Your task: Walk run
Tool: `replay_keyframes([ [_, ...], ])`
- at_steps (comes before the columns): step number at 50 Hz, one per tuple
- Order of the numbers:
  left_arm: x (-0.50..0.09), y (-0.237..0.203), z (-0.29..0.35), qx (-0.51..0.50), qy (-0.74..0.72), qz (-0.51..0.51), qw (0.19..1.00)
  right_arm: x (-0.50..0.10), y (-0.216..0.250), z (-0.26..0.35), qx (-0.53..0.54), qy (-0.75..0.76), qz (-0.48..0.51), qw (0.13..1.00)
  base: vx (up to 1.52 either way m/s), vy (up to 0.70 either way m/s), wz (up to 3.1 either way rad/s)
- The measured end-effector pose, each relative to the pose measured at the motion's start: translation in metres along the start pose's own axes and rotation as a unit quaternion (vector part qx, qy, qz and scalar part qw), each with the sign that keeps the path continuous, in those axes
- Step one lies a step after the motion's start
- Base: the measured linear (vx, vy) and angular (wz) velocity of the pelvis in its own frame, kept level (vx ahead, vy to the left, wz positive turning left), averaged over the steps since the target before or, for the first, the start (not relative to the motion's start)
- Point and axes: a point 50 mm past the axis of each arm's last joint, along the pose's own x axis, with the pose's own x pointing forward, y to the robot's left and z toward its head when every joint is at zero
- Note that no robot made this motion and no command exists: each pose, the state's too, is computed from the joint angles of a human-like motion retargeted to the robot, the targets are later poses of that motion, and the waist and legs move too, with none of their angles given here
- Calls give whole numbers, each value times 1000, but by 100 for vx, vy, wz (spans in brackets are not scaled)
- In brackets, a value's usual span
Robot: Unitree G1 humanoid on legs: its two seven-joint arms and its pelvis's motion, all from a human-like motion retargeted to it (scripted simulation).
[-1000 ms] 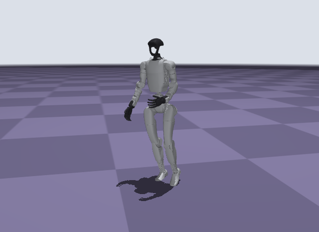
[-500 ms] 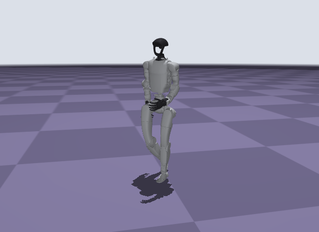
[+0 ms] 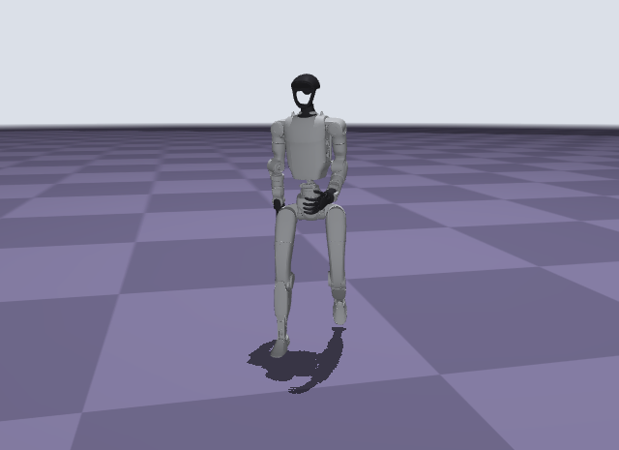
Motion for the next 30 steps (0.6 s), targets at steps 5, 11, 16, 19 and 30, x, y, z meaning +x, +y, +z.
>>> replay_keyframes([
  [5,1,-2,3,-3,-8,-5,1000,-51,-70,144,66,-245,-144,956,90,-27,-88],
  [11,9,0,21,43,-37,-35,998,-157,-147,233,97,-456,-239,852,90,-22,8],
  [16,11,-4,20,49,-36,-40,997,-211,-182,246,97,-522,-318,786,104,-13,69],
  [19,5,-3,8,35,-14,-21,999,-206,-179,243,103,-523,-333,778,130,-6,-36],
  [30,26,-4,15,6,-23,-16,1000,-44,-68,127,16,-269,-124,955,103,1,103],
])
